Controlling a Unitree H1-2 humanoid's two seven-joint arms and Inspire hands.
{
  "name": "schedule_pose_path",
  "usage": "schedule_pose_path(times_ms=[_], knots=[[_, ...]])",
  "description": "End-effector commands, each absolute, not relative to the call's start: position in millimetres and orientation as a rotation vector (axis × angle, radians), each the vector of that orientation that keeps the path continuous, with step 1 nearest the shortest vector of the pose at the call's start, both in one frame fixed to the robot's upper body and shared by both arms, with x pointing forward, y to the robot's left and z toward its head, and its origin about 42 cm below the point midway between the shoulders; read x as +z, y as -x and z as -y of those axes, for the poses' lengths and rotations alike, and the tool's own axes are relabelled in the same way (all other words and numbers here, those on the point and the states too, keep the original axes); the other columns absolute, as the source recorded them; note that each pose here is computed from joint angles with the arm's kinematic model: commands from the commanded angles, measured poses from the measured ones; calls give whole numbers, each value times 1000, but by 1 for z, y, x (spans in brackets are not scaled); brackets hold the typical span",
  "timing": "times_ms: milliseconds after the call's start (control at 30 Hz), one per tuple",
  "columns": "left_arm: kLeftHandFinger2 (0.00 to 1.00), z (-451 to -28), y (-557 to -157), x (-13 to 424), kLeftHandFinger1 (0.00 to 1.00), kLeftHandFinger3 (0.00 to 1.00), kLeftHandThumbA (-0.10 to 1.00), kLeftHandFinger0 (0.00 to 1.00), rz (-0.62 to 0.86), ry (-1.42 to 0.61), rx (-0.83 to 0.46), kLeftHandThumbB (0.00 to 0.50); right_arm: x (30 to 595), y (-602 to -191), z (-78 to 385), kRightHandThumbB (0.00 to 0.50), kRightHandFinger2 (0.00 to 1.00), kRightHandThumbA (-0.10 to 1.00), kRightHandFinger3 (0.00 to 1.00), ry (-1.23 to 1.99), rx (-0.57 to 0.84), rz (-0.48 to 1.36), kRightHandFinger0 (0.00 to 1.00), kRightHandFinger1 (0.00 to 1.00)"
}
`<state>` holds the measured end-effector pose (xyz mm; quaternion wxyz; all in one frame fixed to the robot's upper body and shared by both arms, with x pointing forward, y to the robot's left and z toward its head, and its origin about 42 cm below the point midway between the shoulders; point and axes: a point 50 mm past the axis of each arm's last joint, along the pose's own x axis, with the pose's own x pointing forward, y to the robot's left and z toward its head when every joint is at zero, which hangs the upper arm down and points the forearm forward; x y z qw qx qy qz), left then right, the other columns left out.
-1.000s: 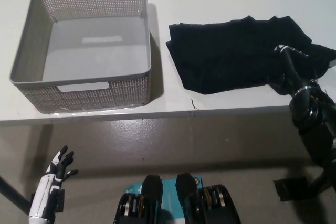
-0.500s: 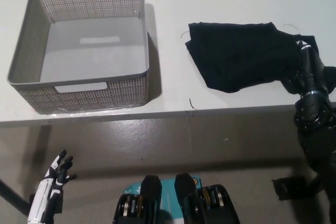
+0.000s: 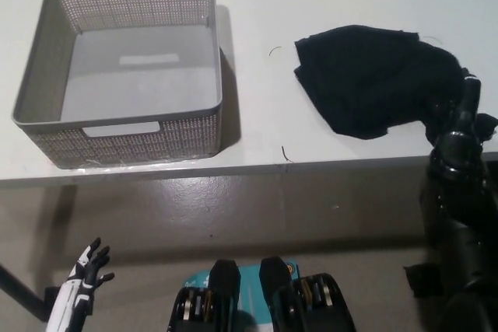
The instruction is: Use the right hand to pick up a t shirt on the right hand side and place it into a contianer on the left side
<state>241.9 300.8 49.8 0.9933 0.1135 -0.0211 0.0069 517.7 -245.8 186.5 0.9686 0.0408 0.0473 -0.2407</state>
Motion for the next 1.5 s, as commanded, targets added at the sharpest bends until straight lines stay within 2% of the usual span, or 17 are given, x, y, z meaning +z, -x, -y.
schedule_pose_path(times_ms=[0, 33, 67, 100, 133, 300, 433, 567, 767, 900, 933, 1000, 1067, 1233, 1300, 1367, 1467], knots=[[964, -295, -238, 53, 956, 1000, 943, 867, 79, -214, 17, 210, 361, -554, 220, 66, 425, -100, 813, -699, -341, 29, 0, 0], [965, -295, -235, 51, 957, 1000, 942, 867, 75, -212, 18, 209, 365, -554, 217, 66, 431, -100, 838, -700, -338, 29, 0, 0], [963, -294, -228, 48, 956, 1000, 939, 865, 68, -205, 19, 218, 371, -552, 211, 54, 428, -100, 778, -687, -324, 36, 0, 0], [961, -296, -222, 46, 963, 1000, 936, 869, 58, -210, 18, 216, 373, -549, 205, 51, 400, -100, 600, -660, -304, 55, 0, 0], [970, -300, -216, 45, 972, 1000, 945, 874, 48, -227, 13, 225, 370, -545, 199, 56, 407, -100, 527, -659, -291, 59, 0, 0], [962, -298, -211, 40, 960, 1000, 987, 863, 34, -232, 0, 211, 383, -541, 185, 77, 442, -100, 477, -641, -261, 59, 0, 5], [966, -292, -206, 33, 953, 1000, 961, 845, 27, -233, -7, 212, 396, -539, 172, 51, 433, -100, 500, -612, -246, 42, 0, 0], [950, -286, -209, 31, 942, 1000, 968, 840, 19, -219, -4, 204, 430, -544, 143, 84, 460, -100, 518, -620, -190, 40, 0, 1], [950, -271, -208, 29, 940, 1000, 964, 842, 4, -207, -15, 194, 462, -541, 101, 62, 514, -100, 639, -573, -112, 43, 0, 50], [940, -268, -208, 28, 935, 1000, 1000, 834, -18, -228, -27, 239, 471, -532, 56, 78, 550, -100, 713, -569, -28, 28, 0, 37], [941, -266, -207, 26, 929, 1000, 1000, 821, -18, -248, -30, 277, 470, -528, 33, 92, 566, -100, 695, -550, 24, 16, 0, 57], [943, -262, -202, 24, 934, 1000, 1000, 820, -21, -238, -49, 268, 464, -525, 22, 102, 571, -100, 687, -518, 36, 2, 0, 66], [947, -254, -200, 24, 938, 1000, 972, 832, -24, -222, -64, 193, 458, -521, 1, 103, 590, -100, 626, -515, 76, -18, 0, 81], [962, -239, -209, 25, 947, 1000, 971, 840, -19, -214, -95, 217, 451, -519, -36, 116, 654, -100, 662, -414, 135, -40, 0, 128], [957, -229, -213, 23, 942, 1000, 996, 846, -21, -206, -105, 233, 446, -517, -62, 130, 621, -100, 585, -294, 163, -24, 0, 119], [947, -217, -212, 22, 925, 1000, 986, 823, -25, -187, -110, 225, 440, -515, -76, 93, 515, -100, 489, -171, 222, 29, 0, 50], [946, -209, -204, 19, 928, 1000, 982, 829, -37, -185, -125, 222, 430, -513, -80, 115, 503, -100, 472, -50, 238, 72, 0, 40]])
